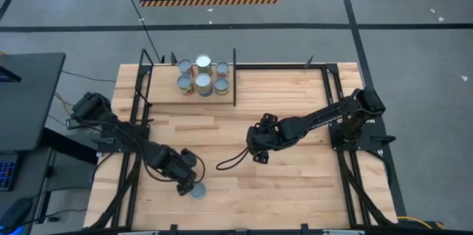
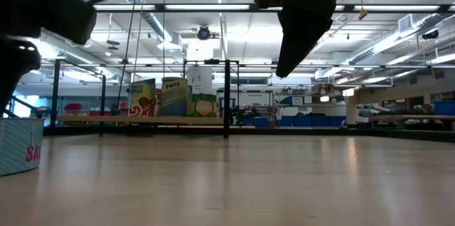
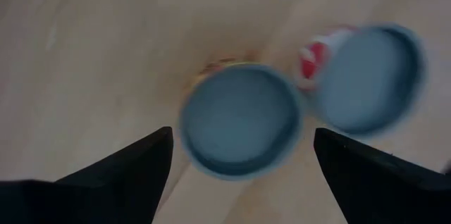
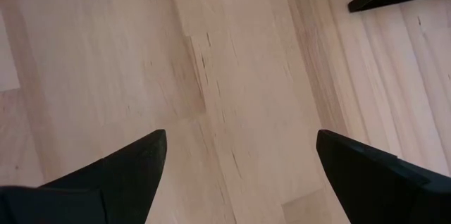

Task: Pick and place cans onto a shelf
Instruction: Put the canned tomatoes on the shelf

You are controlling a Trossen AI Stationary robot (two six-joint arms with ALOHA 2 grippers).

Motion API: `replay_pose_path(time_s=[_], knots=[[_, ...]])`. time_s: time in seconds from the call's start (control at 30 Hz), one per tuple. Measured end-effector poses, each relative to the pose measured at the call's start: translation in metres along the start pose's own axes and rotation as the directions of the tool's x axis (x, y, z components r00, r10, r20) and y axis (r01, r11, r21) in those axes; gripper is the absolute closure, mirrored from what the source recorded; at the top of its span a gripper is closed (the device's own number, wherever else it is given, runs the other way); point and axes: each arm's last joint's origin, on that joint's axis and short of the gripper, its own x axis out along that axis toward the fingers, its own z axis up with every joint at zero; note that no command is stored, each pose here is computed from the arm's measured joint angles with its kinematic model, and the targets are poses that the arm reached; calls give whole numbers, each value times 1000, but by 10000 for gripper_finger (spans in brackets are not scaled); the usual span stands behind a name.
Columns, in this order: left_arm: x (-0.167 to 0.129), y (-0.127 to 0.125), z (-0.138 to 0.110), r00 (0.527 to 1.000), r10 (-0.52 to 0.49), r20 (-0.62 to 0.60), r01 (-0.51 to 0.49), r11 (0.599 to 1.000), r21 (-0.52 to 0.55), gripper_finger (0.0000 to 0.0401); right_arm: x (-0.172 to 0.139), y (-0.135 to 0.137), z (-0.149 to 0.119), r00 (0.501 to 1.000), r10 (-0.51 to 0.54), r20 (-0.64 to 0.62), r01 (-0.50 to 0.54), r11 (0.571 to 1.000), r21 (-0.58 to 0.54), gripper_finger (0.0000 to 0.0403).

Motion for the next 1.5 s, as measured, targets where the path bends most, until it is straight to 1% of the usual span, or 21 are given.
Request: replay_pose_path(time_s=[0.1,0.17,0.23,0.4,0.67,0.77,0.87,1.0,1.07,1.17,1.27,1.3,1.43,1.5], knots=[[-2,-6,-6,1000,-17,3,17,988,152,54,0,0,0,1000,-1,-2,1,1000,0,29],[1,-8,-11,1000,-5,15,2,978,208,54,0,0,0,1000,-1,-2,1,1000,1,29],[2,-8,-14,999,22,41,-30,976,215,54,0,0,0,1000,-1,-1,1,1000,2,29],[10,-9,-13,996,55,68,-69,974,215,54,0,0,0,1000,0,0,0,1000,2,29],[8,-4,-12,996,79,44,-87,975,205,54,0,0,0,1000,0,0,0,1000,2,29],[8,0,-12,993,119,19,-120,979,162,54,0,0,0,1000,0,0,0,1000,5,29],[8,2,-13,991,133,13,-134,986,94,54,0,0,0,1000,0,0,0,1000,8,29],[3,2,-13,993,114,10,-115,993,37,54,0,0,0,1000,0,0,0,1000,7,29],[-2,3,-13,994,105,26,-105,994,-11,54,0,0,0,1000,0,0,0,1000,8,29],[-9,7,-16,992,124,34,-121,990,-69,54,0,0,0,1000,0,0,0,1000,9,29],[-10,12,-18,983,184,13,-179,970,-163,54,0,0,0,1000,0,0,0,1000,10,29],[-10,13,-18,982,189,10,-183,966,-185,54,0,0,0,1000,1,0,-1,1000,9,29],[-8,8,-15,991,131,30,-120,960,-252,54,0,1,0,1000,1,0,-1,1000,8,29],[-8,4,-12,995,92,41,-78,960,-269,54,0,1,0,1000,3,-1,-3,1000,8,29]])
